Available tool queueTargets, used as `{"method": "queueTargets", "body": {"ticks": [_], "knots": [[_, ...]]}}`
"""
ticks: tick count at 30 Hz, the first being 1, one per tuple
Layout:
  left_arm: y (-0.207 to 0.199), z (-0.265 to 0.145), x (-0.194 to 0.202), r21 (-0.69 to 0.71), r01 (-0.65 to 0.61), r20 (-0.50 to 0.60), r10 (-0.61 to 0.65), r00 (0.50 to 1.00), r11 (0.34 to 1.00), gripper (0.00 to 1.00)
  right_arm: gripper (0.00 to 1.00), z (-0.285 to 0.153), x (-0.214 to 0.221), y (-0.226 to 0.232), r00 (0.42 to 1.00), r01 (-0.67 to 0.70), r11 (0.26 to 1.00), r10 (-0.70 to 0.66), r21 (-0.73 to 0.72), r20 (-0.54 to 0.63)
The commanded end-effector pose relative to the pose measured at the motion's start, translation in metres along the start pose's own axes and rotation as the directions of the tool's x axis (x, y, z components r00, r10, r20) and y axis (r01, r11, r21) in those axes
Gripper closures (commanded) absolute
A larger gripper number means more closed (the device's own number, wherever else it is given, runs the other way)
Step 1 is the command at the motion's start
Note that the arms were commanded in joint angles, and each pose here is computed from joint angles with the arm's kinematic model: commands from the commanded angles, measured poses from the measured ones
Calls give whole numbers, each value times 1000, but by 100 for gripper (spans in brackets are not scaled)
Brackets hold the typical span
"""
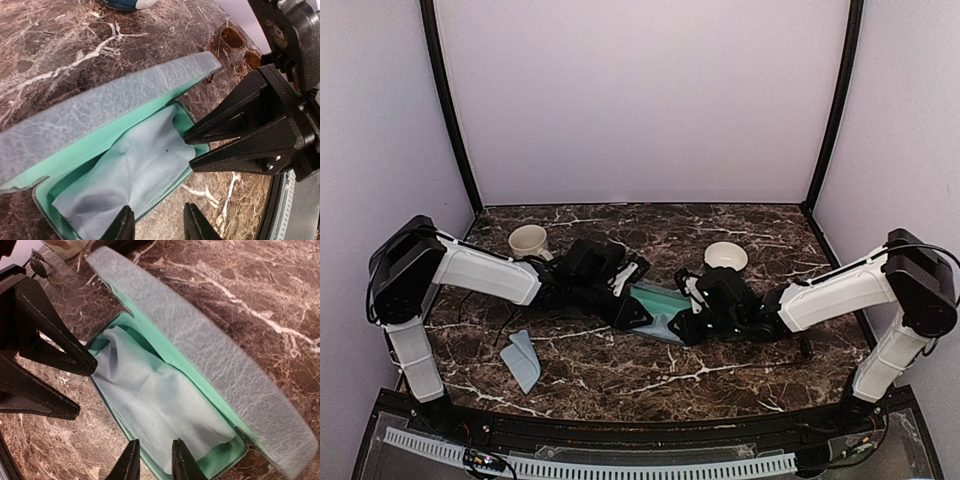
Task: Organize the sunglasses
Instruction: Smooth out the folded cleaning cloth near the sunglasses case.
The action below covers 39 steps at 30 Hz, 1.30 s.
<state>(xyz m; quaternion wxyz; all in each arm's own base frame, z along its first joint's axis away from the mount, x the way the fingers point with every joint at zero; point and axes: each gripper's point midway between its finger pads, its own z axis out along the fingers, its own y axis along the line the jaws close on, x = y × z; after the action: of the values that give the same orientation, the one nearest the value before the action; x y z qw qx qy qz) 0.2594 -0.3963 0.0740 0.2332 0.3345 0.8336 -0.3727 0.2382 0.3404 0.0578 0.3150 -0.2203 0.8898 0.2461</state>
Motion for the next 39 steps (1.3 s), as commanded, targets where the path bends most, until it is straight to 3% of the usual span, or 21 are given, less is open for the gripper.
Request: {"method": "queueTargets", "body": {"ticks": [1,19,39], "knots": [[-11,13,-5,51,0,6,-1,1000,999,66,77,10,-3,6,999,-34,999,35,-22,4],[15,30,1,-55,-19,-36,17,999,998,66,79,24,0,-12,997,-68,997,69,28,-23],[37,19,12,-193,-93,-108,73,991,977,65,83,25,11,-35,991,-103,985,113,138,-69]]}}
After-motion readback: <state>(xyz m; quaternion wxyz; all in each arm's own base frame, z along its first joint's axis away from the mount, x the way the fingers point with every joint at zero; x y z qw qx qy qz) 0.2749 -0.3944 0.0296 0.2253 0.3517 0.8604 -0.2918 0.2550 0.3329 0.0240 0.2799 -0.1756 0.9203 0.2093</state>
